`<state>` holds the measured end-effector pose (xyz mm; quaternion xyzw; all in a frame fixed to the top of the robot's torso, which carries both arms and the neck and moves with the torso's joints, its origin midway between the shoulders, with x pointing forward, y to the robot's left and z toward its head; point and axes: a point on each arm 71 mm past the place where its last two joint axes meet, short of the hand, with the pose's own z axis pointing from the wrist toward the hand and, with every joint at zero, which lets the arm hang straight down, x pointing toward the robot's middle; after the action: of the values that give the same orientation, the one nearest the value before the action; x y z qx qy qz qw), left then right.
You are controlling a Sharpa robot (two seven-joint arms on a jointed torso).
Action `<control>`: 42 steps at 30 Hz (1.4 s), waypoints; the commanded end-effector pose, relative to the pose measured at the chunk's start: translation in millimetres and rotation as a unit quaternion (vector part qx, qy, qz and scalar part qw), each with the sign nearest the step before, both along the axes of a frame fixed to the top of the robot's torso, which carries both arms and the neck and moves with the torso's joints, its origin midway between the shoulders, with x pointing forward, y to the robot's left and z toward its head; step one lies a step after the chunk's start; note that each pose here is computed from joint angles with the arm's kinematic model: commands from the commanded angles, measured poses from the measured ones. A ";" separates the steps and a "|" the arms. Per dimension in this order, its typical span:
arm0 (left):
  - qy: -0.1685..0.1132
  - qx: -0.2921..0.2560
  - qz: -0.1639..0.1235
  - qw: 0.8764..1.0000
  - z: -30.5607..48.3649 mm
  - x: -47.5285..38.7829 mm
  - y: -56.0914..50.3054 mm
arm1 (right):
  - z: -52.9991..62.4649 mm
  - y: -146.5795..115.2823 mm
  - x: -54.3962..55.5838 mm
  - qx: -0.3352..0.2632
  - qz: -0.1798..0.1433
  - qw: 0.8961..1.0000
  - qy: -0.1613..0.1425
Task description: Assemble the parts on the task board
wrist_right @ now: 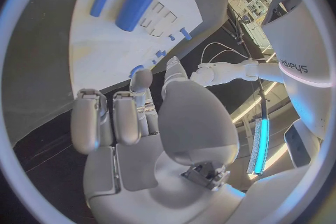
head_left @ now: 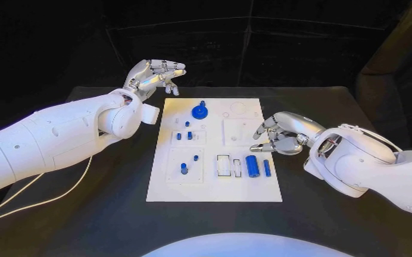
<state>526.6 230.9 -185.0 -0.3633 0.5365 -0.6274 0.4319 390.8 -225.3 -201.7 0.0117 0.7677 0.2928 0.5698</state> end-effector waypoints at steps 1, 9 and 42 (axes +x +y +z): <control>-0.001 -0.004 -0.005 1.000 1.3 -0.2 -1.2 | -5.9 -11.5 -0.1 -0.041 -0.044 0.997 0.039; -0.001 -0.004 -0.006 1.000 1.2 -0.6 -0.7 | -18.2 -19.9 -0.8 -0.082 -0.090 0.991 0.057; -0.001 -0.005 -0.007 1.000 0.6 -1.3 1.2 | -57.4 20.5 -3.4 -0.132 -0.050 0.985 0.103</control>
<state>525.5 232.8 -185.9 -0.3635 0.5378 -0.6275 0.4300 387.8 -204.8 -257.4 0.0175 0.8462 0.1710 0.5044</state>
